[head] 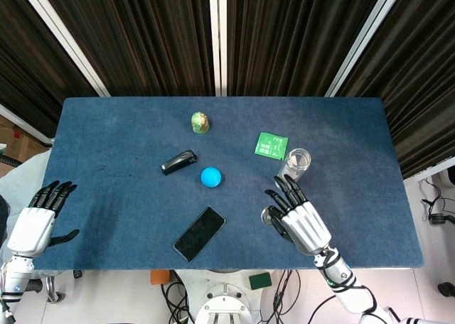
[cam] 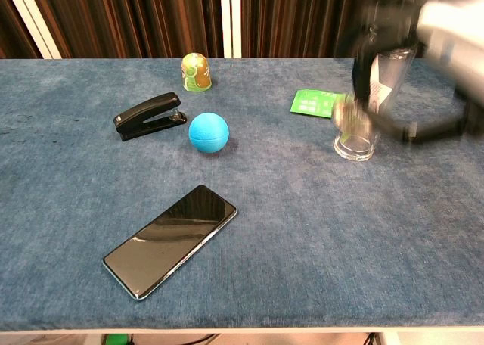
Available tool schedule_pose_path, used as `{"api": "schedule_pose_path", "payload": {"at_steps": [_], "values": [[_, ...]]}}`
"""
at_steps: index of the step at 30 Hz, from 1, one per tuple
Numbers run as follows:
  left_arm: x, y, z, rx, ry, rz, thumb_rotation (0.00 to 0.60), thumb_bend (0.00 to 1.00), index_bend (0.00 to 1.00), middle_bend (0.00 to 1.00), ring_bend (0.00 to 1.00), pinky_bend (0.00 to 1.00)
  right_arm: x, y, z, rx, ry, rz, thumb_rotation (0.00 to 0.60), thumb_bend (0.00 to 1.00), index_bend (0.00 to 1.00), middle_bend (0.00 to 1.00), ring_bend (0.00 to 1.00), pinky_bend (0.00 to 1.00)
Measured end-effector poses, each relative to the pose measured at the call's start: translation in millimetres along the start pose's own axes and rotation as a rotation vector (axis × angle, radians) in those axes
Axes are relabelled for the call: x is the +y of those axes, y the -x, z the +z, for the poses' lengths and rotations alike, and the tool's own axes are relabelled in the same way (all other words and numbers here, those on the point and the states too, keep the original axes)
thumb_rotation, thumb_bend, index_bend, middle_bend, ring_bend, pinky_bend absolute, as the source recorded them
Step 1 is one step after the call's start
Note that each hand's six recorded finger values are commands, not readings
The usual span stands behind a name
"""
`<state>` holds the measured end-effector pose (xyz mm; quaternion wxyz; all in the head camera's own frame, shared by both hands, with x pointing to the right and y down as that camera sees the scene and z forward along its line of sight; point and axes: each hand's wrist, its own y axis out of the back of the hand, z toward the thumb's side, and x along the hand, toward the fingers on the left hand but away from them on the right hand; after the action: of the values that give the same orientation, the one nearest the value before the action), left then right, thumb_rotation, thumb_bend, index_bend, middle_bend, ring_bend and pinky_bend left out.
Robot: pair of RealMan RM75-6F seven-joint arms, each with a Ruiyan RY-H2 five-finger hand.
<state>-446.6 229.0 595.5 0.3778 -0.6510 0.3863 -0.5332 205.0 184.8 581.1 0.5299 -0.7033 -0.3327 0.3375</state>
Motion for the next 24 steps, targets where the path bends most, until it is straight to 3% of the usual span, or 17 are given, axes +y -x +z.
{"api": "schedule_pose_path", "payload": {"at_steps": [5, 12, 24], "values": [[0, 0, -2, 0.002, 0.005, 0.000, 0.600, 0.02, 0.12, 0.12, 0.04, 0.14, 30, 31, -22, -0.059, -0.094, -0.069, 0.600, 0.46, 0.68, 0.25, 0.01, 0.08], [-1, -2, -3, -0.004, 0.010, -0.002, 0.600, 0.02, 0.12, 0.12, 0.04, 0.13, 42, 57, -66, -0.185, -0.167, -0.032, 0.600, 0.46, 0.69, 0.25, 0.01, 0.08], [-3, -4, -1, -0.005, 0.001, -0.014, 0.600, 0.02, 0.12, 0.12, 0.04, 0.13, 19, 69, -98, -0.245, -0.188, 0.013, 0.600, 0.46, 0.70, 0.25, 0.01, 0.06]]}}
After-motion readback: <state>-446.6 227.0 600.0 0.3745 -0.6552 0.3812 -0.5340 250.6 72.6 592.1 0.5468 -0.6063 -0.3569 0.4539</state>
